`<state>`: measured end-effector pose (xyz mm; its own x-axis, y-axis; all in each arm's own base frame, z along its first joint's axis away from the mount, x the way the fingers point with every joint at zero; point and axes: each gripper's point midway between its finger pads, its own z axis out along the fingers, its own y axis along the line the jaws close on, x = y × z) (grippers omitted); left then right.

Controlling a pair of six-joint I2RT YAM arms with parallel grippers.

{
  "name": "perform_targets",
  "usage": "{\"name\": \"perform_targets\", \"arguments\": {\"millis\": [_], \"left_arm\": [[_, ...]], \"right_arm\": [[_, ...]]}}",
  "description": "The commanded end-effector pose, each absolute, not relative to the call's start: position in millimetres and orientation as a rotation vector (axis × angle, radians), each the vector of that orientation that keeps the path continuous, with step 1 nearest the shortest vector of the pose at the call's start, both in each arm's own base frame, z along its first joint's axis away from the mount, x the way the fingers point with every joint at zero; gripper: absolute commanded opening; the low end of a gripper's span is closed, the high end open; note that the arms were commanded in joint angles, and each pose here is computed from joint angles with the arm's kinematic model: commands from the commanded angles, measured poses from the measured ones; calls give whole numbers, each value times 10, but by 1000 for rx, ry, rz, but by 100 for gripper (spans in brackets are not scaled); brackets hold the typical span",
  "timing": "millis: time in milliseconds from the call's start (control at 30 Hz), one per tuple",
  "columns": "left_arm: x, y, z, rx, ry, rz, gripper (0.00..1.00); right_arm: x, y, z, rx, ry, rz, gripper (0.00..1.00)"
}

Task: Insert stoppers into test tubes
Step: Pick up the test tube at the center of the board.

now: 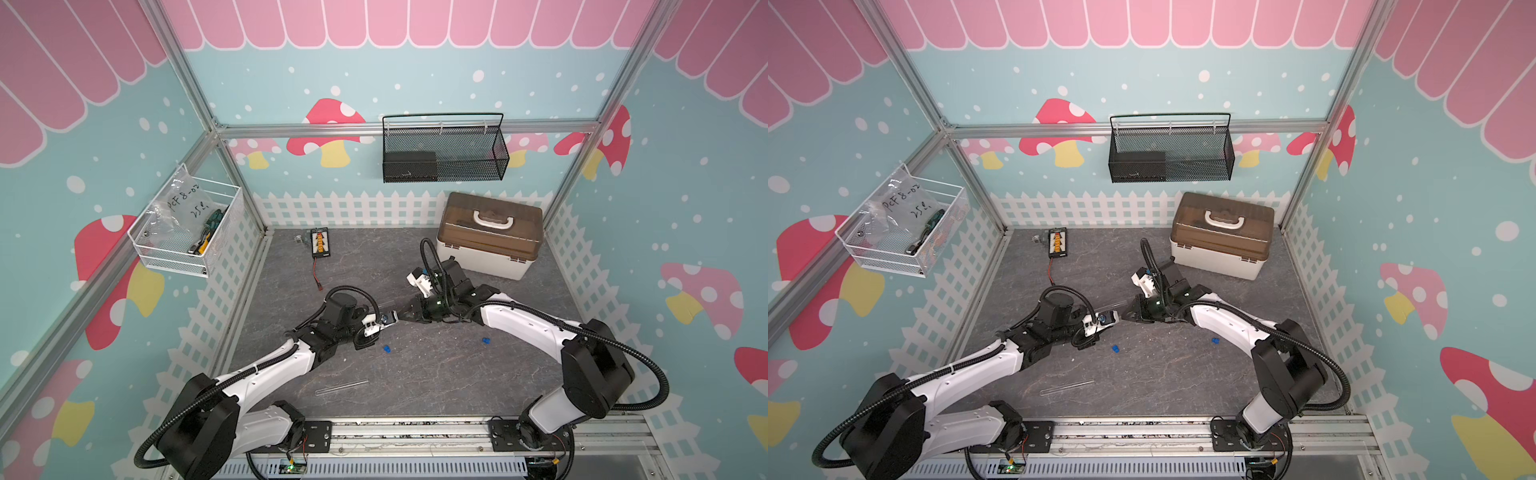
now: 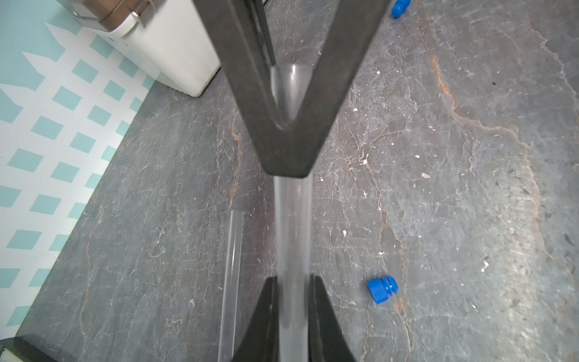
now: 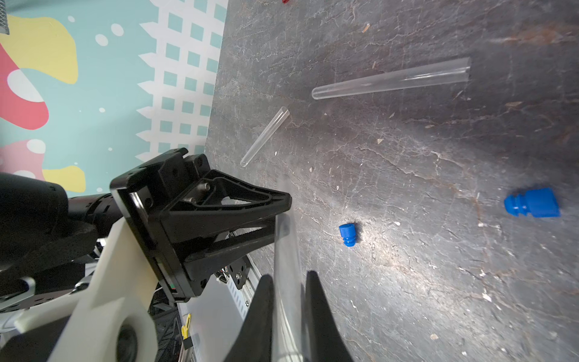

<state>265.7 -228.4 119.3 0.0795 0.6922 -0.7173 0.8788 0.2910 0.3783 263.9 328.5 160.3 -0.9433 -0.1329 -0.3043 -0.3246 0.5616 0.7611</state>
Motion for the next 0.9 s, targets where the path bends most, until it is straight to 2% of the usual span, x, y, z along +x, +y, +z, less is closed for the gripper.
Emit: {"name": "perform_targets", "arguments": {"millis": [0, 133, 267, 600, 867], "left_arm": [[2621, -2287, 1204, 1480, 1616, -253, 16], [2653, -2276, 1247, 1439, 1598, -235, 34], [2652, -2286, 1280, 1425, 1584, -240, 40], [2660, -2298, 1316, 1406, 1574, -247, 39], [2654, -2296, 1312, 1412, 1572, -244, 26]], "right_arm": [[2621, 3352, 1655, -409, 2556, 1372, 10], [2601, 3358, 1708, -420, 2542, 1393, 9], [2585, 3370, 1787, -427, 2521, 1421, 8], [2527, 3451, 1867, -452, 2491, 1505, 8], [2510, 3459, 1837, -452, 2496, 1511, 8]]}}
